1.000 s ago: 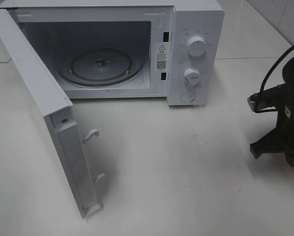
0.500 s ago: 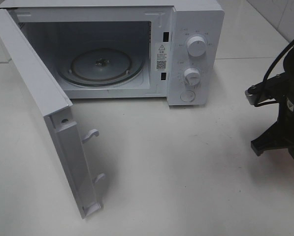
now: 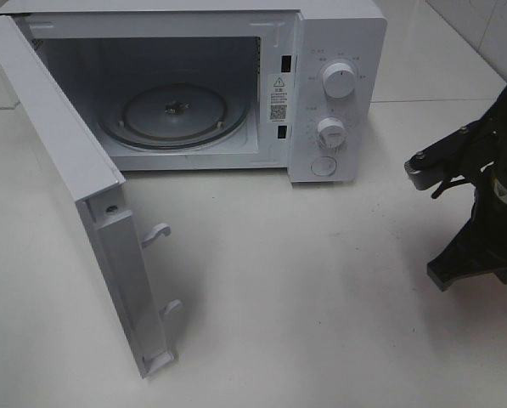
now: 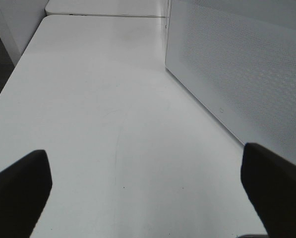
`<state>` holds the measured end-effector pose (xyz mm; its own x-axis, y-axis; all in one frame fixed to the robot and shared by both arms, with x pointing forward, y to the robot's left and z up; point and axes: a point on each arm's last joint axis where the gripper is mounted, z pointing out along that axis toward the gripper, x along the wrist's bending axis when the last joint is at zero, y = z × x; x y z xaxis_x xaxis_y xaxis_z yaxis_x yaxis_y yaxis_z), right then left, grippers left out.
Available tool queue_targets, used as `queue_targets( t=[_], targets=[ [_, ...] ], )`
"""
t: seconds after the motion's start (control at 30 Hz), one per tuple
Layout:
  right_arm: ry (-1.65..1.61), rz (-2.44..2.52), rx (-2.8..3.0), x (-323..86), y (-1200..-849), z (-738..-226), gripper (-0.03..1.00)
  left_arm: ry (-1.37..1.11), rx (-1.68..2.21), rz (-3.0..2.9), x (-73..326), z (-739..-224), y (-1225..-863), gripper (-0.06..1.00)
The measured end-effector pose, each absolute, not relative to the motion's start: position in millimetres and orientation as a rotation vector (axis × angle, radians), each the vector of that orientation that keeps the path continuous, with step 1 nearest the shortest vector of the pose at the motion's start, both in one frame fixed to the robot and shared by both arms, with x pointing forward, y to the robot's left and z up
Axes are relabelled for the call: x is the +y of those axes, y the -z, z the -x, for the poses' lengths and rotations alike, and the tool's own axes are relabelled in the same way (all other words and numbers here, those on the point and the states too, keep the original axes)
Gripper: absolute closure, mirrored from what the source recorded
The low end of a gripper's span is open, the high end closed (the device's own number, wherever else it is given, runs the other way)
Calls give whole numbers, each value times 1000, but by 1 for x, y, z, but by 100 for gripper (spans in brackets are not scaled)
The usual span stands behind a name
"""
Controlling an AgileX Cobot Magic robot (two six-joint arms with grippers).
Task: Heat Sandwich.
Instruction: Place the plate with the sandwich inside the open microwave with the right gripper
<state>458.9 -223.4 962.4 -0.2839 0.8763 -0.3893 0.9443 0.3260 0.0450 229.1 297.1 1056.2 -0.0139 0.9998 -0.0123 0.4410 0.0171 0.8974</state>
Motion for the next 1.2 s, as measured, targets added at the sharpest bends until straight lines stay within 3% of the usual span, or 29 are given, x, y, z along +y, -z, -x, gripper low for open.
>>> queue_targets(
  t=[0.4, 1.2],
  targets=[
    [192, -1424, 2364, -198, -984, -432, 94, -954, 1553, -1520, 297, -229, -1056, -1],
    [180, -869, 2614, -159, -991, -398, 94, -953, 1554, -1521, 297, -229, -1056, -1]
  ],
)
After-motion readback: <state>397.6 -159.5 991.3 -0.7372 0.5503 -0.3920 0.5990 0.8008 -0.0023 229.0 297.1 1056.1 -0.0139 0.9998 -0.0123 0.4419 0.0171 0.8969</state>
